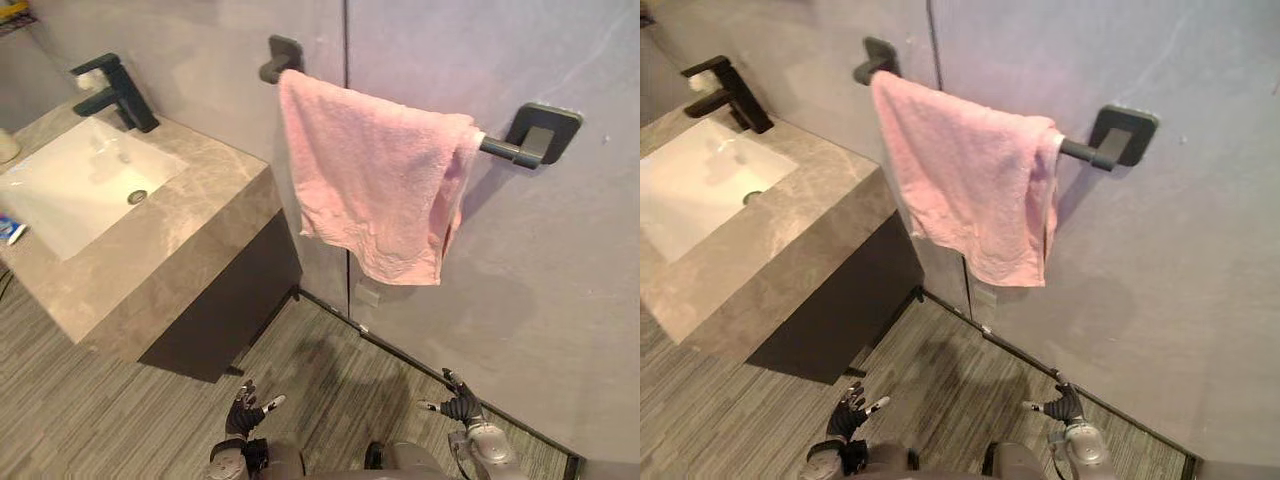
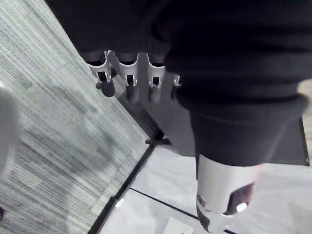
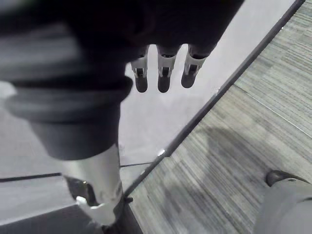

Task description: Organize washtable

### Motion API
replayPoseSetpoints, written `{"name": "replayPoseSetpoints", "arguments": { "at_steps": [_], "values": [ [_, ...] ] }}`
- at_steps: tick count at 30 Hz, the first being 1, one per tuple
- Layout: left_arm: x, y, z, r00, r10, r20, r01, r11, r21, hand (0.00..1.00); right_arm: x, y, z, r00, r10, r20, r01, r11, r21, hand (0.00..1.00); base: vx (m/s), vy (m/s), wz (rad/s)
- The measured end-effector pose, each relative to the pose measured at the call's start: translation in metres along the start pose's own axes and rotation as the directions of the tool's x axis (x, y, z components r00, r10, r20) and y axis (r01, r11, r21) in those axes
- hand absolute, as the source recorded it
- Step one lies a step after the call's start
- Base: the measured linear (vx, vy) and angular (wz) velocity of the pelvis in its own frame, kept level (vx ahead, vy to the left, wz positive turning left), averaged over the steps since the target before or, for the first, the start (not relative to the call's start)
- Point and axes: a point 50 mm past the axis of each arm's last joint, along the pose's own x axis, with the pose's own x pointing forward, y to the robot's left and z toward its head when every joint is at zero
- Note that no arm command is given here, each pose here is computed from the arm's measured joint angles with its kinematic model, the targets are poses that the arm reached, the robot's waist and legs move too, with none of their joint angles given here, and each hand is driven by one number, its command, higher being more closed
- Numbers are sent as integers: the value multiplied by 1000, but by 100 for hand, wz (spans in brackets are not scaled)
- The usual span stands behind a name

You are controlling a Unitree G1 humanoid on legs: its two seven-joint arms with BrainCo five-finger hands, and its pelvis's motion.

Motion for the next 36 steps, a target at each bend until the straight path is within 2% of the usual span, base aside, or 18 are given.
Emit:
{"name": "replayPoseSetpoints", "arguments": {
  "at_steps": [9, 16, 20, 27, 31, 36],
  "values": [
    [-1, 18, -7, 999, 27, -34, -26, 998, 55, 0, -4, 10, -20, 996, 7, -91, -2, 998, 61, 0, -140, 122, 26],
    [-4, 18, -14, 998, 12, -60, -6, 996, 91, 0, -5, 14, -24, 994, 22, -110, -17, 999, 51, 0, -70, 15, 38],
    [0, 10, 0, 1000, -17, -8, 18, 997, 75, 0, 5, 9, -8, 997, -1, -75, 5, 999, 50, 0, -146, 57, 125],
    [4, 2, 5, 999, -34, 6, 34, 998, 55, 0, 5, -17, -17, 991, -82, -109, 85, 996, 18, 0, -72, 291, 117],
    [9, 34, 18, 999, 21, 36, -25, 991, 135, 0, 2, 19, -25, 987, 0, -158, 16, 995, 97, 0, 24, 375, 82],
    [4, 37, 10, 1000, 26, 13, -28, 989, 148, 0, 1, 18, -26, 987, 9, -161, 9, 994, 111, 0, 15, 360, 83]
  ]
}}
